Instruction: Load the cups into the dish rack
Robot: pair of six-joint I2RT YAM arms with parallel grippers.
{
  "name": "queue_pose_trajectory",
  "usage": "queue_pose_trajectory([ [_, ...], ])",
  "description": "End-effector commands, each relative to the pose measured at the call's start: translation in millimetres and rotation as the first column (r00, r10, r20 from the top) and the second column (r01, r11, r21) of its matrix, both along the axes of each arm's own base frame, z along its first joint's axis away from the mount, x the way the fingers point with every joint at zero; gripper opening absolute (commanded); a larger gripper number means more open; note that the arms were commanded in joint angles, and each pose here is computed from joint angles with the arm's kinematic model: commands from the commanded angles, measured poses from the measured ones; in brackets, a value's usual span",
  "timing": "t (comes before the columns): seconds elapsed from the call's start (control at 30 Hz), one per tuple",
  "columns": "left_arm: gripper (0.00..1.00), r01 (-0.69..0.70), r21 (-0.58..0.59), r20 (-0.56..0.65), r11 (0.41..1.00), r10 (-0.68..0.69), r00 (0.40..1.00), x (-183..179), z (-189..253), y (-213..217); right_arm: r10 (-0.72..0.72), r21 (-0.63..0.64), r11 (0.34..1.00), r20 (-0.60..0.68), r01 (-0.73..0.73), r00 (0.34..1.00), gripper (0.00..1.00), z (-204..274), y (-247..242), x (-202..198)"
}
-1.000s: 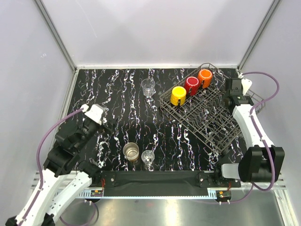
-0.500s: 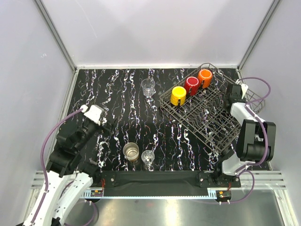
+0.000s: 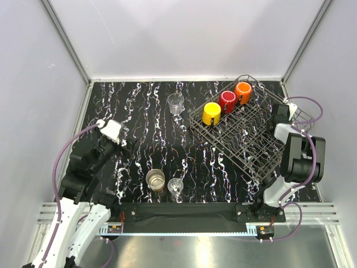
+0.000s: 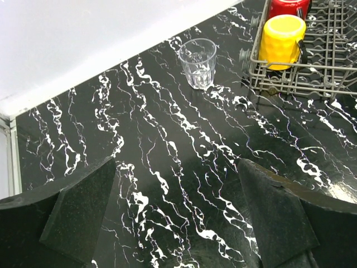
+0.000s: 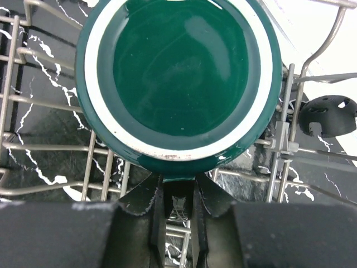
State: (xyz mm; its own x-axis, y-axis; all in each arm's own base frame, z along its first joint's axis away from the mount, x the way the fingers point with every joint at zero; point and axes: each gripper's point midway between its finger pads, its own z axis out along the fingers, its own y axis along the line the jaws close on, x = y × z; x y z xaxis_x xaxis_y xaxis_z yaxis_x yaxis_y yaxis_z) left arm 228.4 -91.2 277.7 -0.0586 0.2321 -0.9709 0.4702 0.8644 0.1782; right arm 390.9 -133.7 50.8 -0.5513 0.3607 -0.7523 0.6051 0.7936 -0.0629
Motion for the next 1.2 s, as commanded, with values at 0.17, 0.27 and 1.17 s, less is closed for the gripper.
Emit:
queue_pose_trajectory([
  [0.17, 0.99, 0.024, -0.035, 0.001, 0.999, -0.024, 1.0, 8, 17, -7, -0.042, -0.025, 0.999, 0.136, 0.046, 0.99, 0.09, 24, -12, 28],
  [0.27, 0.99, 0.04, -0.035, -0.036, 0.999, -0.042, 0.998, 12, 18, -11, -0.055, -0.014, 0.998, 0.128, 0.058, 0.99, 0.43, 25, -11, 26],
  [1.17, 0.99, 0.046, -0.421, -0.168, 0.906, -0.128, 0.978, 62, 81, -78, 0.074, 0.288, 0.953, 0.078, -0.094, 0.994, 1.0, 138, 80, -118],
])
